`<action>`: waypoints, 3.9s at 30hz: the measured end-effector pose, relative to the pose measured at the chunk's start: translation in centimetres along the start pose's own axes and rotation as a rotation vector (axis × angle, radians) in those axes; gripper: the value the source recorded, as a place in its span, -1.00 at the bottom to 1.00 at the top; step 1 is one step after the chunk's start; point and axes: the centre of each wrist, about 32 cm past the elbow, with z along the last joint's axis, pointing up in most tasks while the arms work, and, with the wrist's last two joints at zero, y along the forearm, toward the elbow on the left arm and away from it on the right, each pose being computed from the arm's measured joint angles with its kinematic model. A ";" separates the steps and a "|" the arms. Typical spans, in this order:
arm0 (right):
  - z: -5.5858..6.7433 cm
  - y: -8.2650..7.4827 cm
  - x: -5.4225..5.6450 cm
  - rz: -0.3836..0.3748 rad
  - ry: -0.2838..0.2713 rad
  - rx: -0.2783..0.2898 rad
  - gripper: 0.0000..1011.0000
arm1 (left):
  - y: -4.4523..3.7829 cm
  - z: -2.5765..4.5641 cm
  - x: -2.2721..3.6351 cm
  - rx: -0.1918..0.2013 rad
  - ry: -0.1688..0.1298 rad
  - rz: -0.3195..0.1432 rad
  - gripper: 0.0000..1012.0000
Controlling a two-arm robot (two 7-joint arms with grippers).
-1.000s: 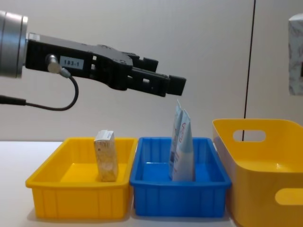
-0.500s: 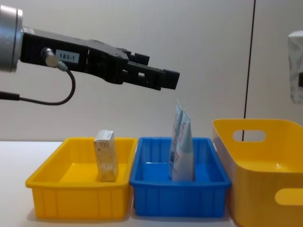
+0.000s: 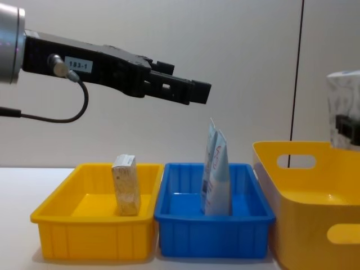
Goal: Bimanual collaborative sorting of washing and personal care products
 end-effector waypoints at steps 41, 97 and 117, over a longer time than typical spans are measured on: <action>0.2 2.2 -2.4 -0.030 0.033 -0.061 0.99 | 0.07 0.07 -0.09 0.002 0.001 0.008 0.98; 4.1 5.9 -11.0 0.189 0.078 -0.191 0.99 | 0.07 0.07 -0.09 0.002 0.001 0.008 0.98; 3.6 7.6 -11.8 0.129 0.040 -0.225 0.99 | 0.07 0.07 -0.08 0.002 0.001 0.008 0.98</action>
